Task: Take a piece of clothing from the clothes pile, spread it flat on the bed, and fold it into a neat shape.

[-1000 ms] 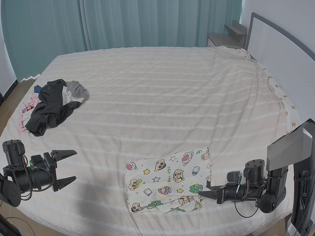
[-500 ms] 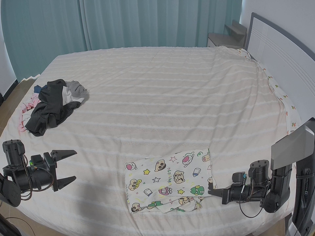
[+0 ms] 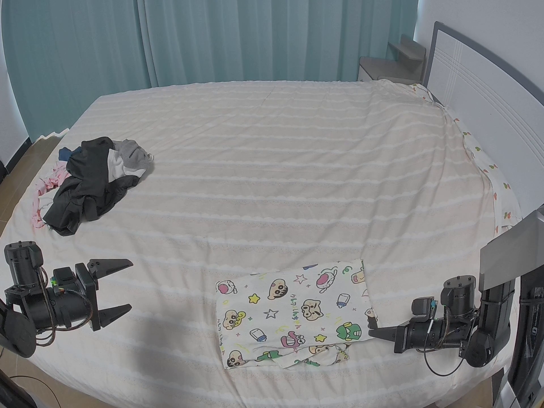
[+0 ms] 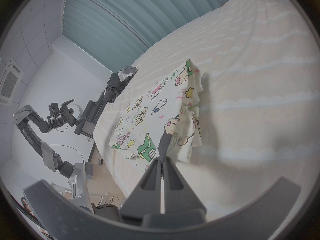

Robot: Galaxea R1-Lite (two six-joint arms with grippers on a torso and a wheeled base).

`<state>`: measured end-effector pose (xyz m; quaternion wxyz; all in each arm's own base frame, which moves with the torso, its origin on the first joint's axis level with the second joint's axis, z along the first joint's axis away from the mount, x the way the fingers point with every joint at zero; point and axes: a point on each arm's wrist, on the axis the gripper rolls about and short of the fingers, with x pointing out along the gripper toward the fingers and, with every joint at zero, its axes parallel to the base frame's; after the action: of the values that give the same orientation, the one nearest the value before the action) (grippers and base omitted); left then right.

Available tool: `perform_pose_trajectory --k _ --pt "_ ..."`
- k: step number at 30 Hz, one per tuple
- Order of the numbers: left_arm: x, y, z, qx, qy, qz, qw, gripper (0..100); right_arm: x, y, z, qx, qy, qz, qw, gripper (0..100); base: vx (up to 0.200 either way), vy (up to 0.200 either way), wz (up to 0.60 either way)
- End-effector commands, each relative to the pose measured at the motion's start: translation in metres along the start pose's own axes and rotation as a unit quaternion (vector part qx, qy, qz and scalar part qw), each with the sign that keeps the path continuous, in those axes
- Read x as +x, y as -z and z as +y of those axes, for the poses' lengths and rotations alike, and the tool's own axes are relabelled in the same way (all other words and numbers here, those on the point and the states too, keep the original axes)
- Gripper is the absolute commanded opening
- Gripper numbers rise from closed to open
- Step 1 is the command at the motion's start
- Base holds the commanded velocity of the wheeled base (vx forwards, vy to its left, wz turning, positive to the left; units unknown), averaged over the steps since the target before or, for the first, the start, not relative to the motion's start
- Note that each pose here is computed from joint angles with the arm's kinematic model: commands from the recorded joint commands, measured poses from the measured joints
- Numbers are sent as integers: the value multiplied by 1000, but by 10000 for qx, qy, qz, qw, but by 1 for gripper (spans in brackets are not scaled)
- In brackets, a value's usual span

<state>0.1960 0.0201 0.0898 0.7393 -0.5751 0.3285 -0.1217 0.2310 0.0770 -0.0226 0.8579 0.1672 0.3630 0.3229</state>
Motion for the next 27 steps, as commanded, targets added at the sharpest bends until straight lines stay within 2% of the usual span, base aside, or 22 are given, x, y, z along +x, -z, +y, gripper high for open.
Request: perform_pose_trajectory --k 1,18,27 --pt "0 0 0 -11 -6 -1 10000 100 -3 0 -3 56 30 -17 10000 0 0 0 0" --pt "0 0 0 -11 -6 -1 10000 100 -9 12 -8 4 175 232 9996 0 0 0 0" --pt "0 0 0 -11 -6 -1 10000 100 -8 12 -12 -24 226 213 9995 0 0 0 0"
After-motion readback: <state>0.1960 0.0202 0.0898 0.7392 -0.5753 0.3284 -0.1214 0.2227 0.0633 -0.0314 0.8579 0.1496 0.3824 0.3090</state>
